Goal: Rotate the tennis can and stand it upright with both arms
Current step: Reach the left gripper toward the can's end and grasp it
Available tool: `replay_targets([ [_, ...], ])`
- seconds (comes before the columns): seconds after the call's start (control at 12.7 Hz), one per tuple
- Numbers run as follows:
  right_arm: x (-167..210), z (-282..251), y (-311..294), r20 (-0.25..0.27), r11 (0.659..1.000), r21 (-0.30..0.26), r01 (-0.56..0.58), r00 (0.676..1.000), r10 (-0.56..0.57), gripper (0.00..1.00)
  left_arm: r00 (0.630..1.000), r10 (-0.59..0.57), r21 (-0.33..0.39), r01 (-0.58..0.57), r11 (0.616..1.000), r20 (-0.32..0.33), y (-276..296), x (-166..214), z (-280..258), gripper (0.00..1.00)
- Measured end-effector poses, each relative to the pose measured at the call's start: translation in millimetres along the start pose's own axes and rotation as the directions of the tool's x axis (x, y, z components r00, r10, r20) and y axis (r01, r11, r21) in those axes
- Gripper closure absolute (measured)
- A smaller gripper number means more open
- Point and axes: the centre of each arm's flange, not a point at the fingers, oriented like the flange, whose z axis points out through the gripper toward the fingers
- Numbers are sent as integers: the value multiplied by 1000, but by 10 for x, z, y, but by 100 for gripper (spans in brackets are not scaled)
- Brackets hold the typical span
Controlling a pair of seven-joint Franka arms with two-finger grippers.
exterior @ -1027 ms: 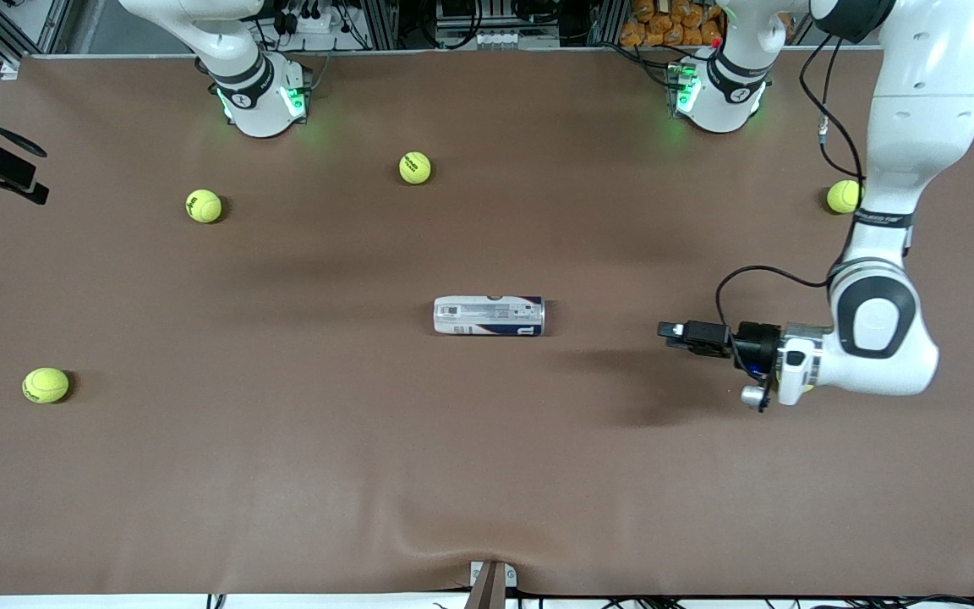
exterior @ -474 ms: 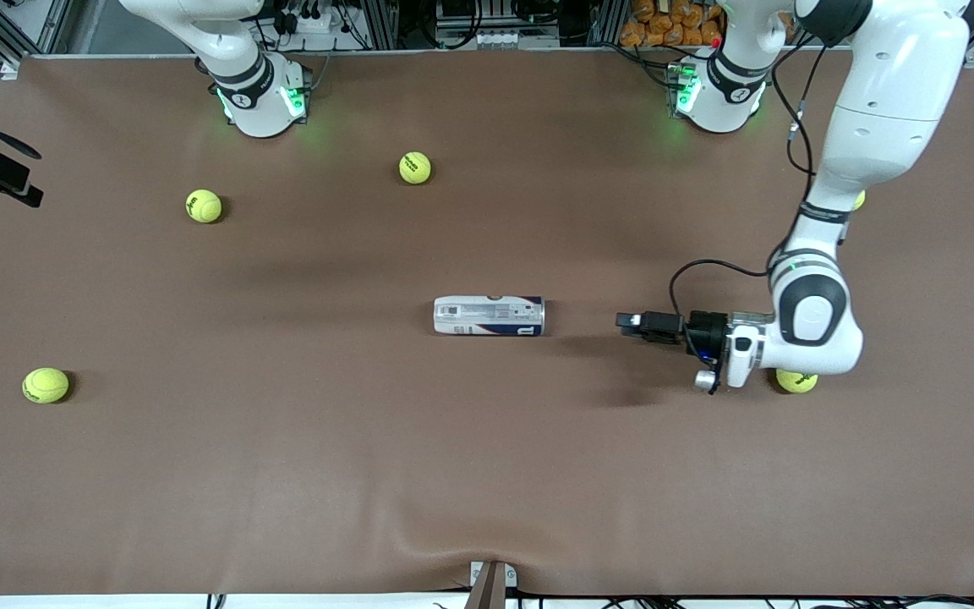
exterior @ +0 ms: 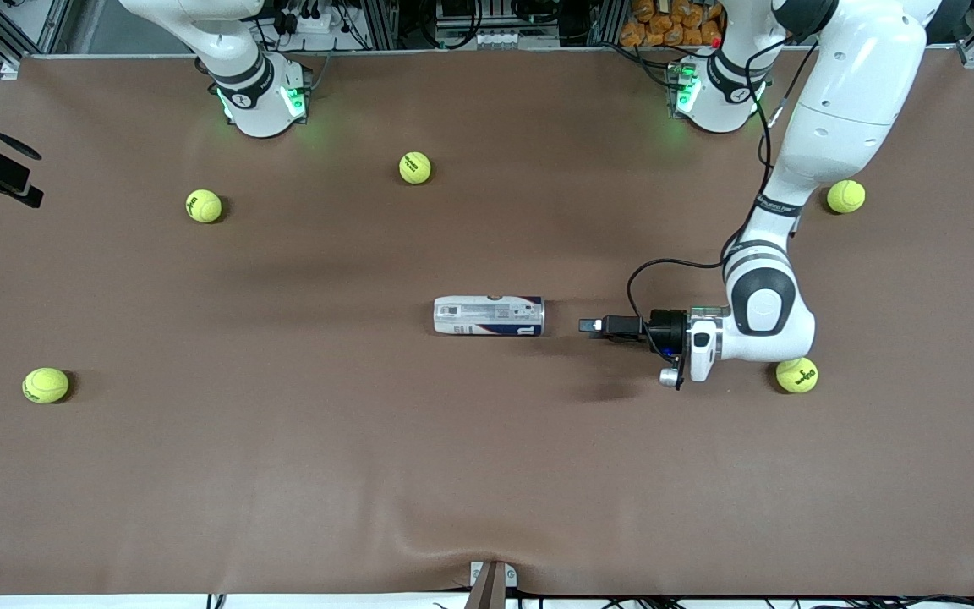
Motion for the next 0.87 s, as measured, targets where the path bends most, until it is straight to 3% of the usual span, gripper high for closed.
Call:
replay_targets([
  [0.87, 10, 12, -11, 1, 1000, 5, 4, 1000, -4, 0, 999, -40, -61, 40, 997, -5, -514, -290, 636, 0],
])
